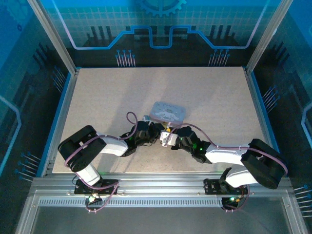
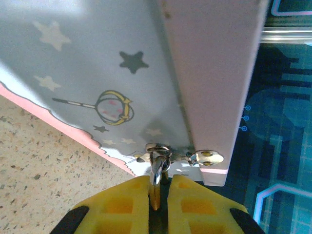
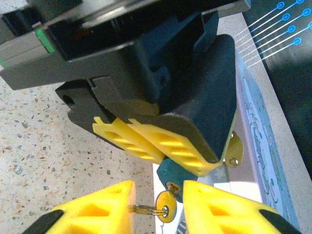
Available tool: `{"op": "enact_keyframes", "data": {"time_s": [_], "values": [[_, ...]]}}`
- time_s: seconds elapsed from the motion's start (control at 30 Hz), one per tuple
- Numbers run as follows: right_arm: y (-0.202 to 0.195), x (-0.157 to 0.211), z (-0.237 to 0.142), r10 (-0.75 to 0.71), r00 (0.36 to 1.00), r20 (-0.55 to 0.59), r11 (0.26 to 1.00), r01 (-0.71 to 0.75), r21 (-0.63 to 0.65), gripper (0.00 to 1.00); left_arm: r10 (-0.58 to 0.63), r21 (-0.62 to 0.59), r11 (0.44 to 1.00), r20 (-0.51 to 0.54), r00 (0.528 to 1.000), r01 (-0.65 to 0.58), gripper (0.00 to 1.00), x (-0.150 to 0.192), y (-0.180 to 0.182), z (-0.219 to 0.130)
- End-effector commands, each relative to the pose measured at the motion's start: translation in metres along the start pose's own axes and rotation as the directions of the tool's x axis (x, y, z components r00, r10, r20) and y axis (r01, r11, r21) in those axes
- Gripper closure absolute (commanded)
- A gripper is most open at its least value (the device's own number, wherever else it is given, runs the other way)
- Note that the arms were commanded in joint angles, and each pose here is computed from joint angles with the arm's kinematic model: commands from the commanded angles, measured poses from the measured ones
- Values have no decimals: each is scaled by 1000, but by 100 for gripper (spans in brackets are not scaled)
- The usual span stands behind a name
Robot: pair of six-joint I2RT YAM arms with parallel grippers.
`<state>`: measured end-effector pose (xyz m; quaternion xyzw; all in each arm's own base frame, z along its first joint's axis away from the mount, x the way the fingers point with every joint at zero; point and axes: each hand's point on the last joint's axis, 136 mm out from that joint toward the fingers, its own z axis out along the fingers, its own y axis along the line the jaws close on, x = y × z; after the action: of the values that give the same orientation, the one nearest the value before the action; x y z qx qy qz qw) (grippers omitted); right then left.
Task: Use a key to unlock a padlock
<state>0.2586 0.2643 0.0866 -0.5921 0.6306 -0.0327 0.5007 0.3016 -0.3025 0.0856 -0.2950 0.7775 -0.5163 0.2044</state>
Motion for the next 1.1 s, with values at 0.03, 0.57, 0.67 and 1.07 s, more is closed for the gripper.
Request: {"op": "enact_keyframes", "data": {"time_s": [0.03, 0.57, 0.67, 1.07], "values": [[-12, -6, 4, -5, 1000, -4, 998, 5, 59, 76, 2, 76, 997, -14, 1000, -1, 100, 0, -25, 2], [-24, 4, 1, 18, 999, -39, 992, -13, 122, 75, -1, 71, 997, -15, 1000, 3, 100, 0, -22, 3], [-24, 5, 0, 19, 999, -33, 993, -15, 117, 73, -5, 72, 997, -18, 1000, 7, 100, 1, -21, 4], [-31, 10, -8, 44, 998, -33, 989, -39, 142, 72, -7, 66, 998, -21, 1000, 8, 100, 2, -19, 5]]}}
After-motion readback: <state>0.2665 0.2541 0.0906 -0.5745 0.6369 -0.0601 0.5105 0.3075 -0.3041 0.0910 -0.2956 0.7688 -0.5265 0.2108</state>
